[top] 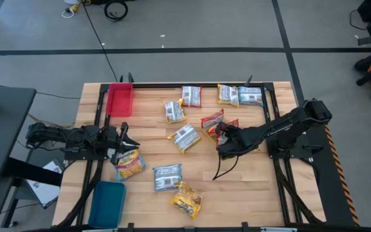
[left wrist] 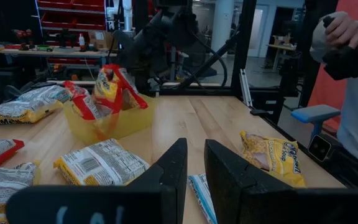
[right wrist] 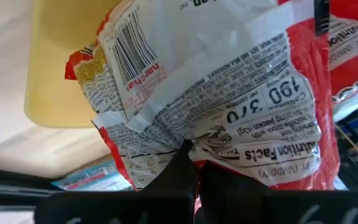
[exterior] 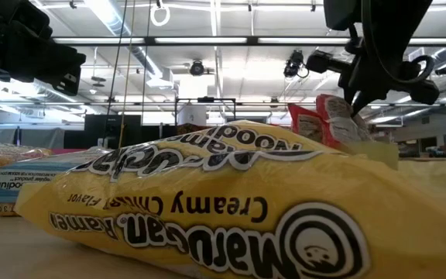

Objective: Sort Maruchan noodles
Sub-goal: Adjust the red noodle packs in the yellow bin

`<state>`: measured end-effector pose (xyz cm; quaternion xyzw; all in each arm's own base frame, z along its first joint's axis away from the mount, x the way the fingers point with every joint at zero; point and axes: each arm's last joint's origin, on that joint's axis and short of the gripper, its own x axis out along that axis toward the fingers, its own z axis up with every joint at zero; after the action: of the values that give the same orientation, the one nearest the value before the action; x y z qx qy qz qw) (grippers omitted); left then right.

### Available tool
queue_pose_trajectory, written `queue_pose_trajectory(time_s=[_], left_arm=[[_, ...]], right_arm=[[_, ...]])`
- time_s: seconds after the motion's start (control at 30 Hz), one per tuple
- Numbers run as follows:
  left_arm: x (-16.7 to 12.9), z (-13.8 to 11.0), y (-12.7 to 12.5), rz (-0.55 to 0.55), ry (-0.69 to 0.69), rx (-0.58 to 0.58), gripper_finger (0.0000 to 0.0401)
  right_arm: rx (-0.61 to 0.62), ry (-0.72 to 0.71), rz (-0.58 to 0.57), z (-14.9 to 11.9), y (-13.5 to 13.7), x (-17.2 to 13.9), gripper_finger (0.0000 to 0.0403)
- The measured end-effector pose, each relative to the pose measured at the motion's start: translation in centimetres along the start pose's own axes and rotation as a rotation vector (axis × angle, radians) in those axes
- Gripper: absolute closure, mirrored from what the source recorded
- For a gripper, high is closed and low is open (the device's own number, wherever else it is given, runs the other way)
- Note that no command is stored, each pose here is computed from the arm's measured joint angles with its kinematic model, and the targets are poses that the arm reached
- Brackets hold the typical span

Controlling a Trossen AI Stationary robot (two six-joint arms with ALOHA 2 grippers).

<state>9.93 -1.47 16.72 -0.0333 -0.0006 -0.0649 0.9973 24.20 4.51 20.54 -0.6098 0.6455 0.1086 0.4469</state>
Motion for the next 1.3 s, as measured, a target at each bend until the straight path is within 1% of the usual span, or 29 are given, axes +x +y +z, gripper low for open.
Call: queue_pose_trajectory(time_s=[0.17,0.27,0.33,0.53,0.67,0.8,0.93,1.07,1.17,1.23,1.3], left_arm=[[0.0,0.0,0.0,0.0,0.0,0.0,0.0339],[0.0,0.0,0.0,0.0,0.0,0.0,0.0339],[0.0,0.0,0.0,0.0,0.0,0.0,0.0339],[0.0,0.0,0.0,0.0,0.0,0.0,0.0339],[0.0,0.0,0.0,0.0,0.0,0.0,0.0339],[0.0,0.0,0.0,0.0,0.0,0.0,0.0339],[0.0,0.0,0.0,0.0,0.0,0.0,0.0339],[0.0,0.0,0.0,0.0,0.0,0.0,0.0339],[0.0,0.0,0.0,0.0,0.0,0.0,0.0339],[0.0,0.0,0.0,0.0,-0.001,0.003,0.0339],[0.0,0.1,0.0,0.011,-0.014,0.017,0.0339]], right_arm=[[-0.012,0.017,-0.045,-0.9,0.1,-0.8,0.0394],[-0.04,0.054,-0.08,-1.6,0.3,-1.4,0.0394],[-0.059,0.066,-0.083,-1.9,0.6,-1.7,0.0394],[-0.087,0.086,-0.093,-1.8,0.8,-1.9,0.0394],[-0.116,0.164,-0.166,-2.2,0.8,-2.3,0.0394],[-0.112,0.138,-0.145,-3.0,1.1,-2.7,0.0394],[-0.108,0.123,-0.109,-3.2,1.0,-2.3,0.0396],[-0.168,0.057,-0.049,-2.2,1.5,-1.3,0.0396],[-0.194,0.009,-0.052,-1.2,1.8,-0.9,0.0396],[-0.161,-0.035,-0.076,-0.7,1.7,-0.9,0.0396],[-0.089,-0.115,-0.098,-0.1,1.3,-1.2,0.0397]])
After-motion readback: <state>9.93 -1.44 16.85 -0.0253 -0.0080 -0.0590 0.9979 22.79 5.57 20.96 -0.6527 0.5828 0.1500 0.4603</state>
